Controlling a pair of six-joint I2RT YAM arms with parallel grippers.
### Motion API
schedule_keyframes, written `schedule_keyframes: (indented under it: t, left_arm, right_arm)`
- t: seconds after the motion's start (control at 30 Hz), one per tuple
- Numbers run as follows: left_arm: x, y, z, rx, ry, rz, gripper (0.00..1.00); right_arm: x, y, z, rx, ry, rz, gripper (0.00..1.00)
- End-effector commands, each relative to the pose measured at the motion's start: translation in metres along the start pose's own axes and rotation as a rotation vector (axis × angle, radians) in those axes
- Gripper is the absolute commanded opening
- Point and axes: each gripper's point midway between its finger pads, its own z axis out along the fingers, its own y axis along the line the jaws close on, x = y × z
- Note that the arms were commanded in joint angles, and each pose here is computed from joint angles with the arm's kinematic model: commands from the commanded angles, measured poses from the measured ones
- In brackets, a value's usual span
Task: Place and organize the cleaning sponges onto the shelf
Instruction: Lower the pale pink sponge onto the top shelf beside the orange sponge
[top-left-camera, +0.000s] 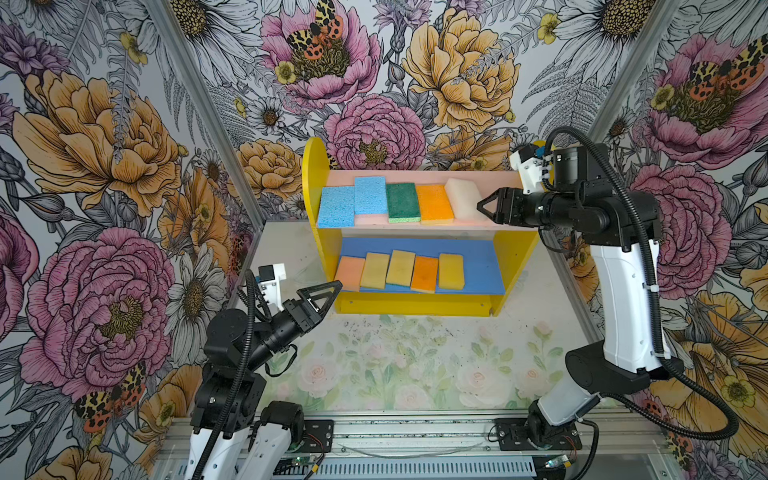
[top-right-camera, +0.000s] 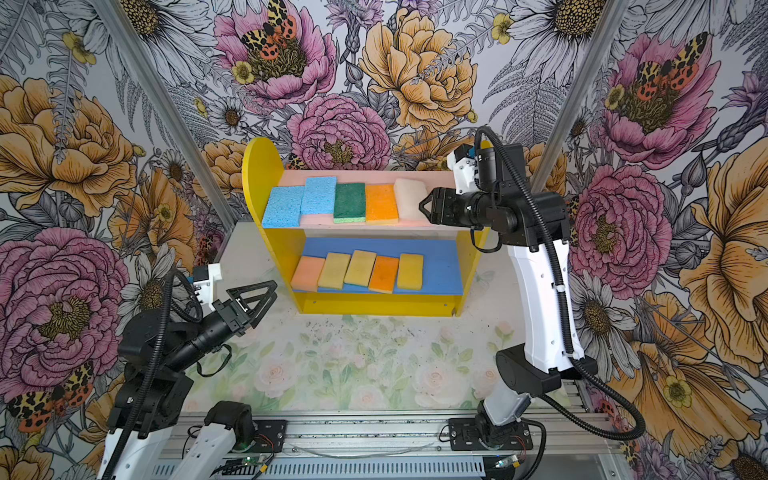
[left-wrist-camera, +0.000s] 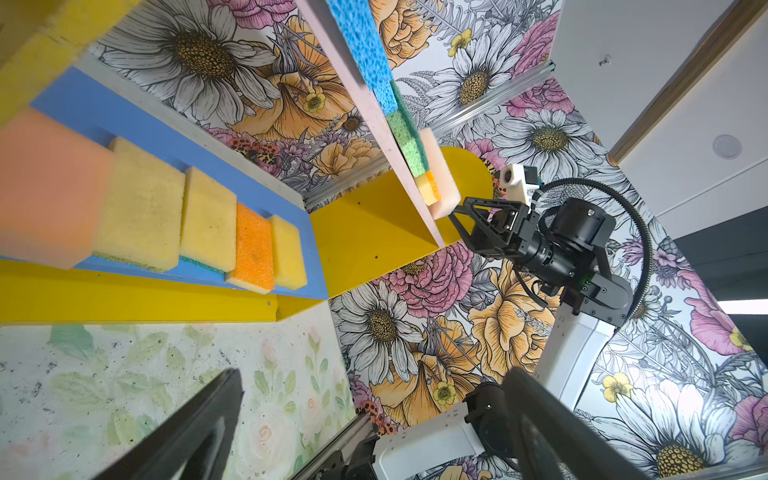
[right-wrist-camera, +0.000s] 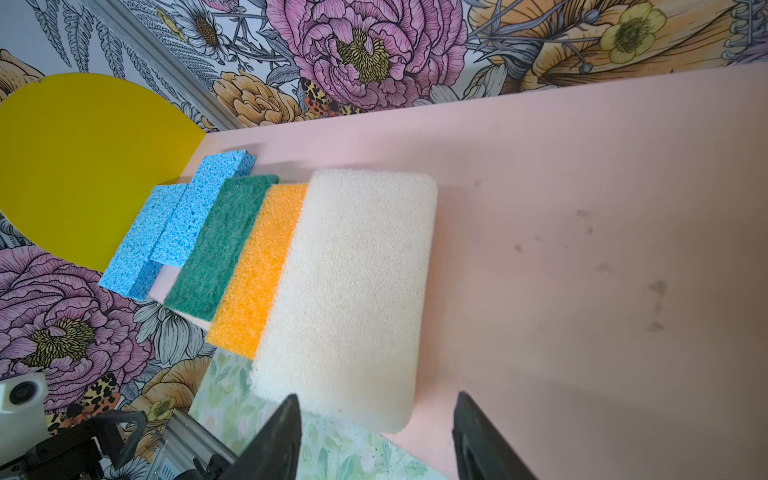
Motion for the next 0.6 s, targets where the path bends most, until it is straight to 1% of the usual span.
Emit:
schedule_keyframes:
  t: [0.0, 0.07, 0.13, 0.2, 0.37, 0.5, 0.57]
  left_arm:
    - [0.004, 0.001, -0.003, 0.01, 0.01, -0.004, 0.99]
    - [0.005, 0.002, -0.004, 0.003, 0.008, -0.006, 0.99]
    - [0.005, 0.003, -0.004, -0.001, 0.008, -0.004, 0.99]
    - [0.005, 0.004, -0.005, -0.005, 0.009, -0.008, 0.99]
    - [0.004, 0.007, -0.005, -0.013, 0.006, -0.012, 0.99]
    - [0.003, 0.007, -0.004, -0.015, 0.006, -0.014, 0.99]
    - [0.004, 0.008, -0.004, -0.017, 0.008, -0.015, 0.99]
  right_arm:
    - [-0.01, 0.002, 0.011, -0.032, -0.017, 0.008, 0.58]
    - [-0.011, 0.001, 0.015, -0.034, -0.017, 0.012, 0.55]
    - [-0.012, 0.0, 0.019, -0.04, -0.014, 0.018, 0.49]
    - [-0.012, 0.001, 0.023, -0.05, -0.007, 0.024, 0.41]
    - [-0.01, 0.0, 0.024, -0.051, -0.007, 0.031, 0.24]
    - [-0.012, 0.0, 0.021, -0.05, -0.02, 0.034, 0.07]
    - [-0.014, 0.0, 0.019, -0.052, -0.033, 0.039, 0.03]
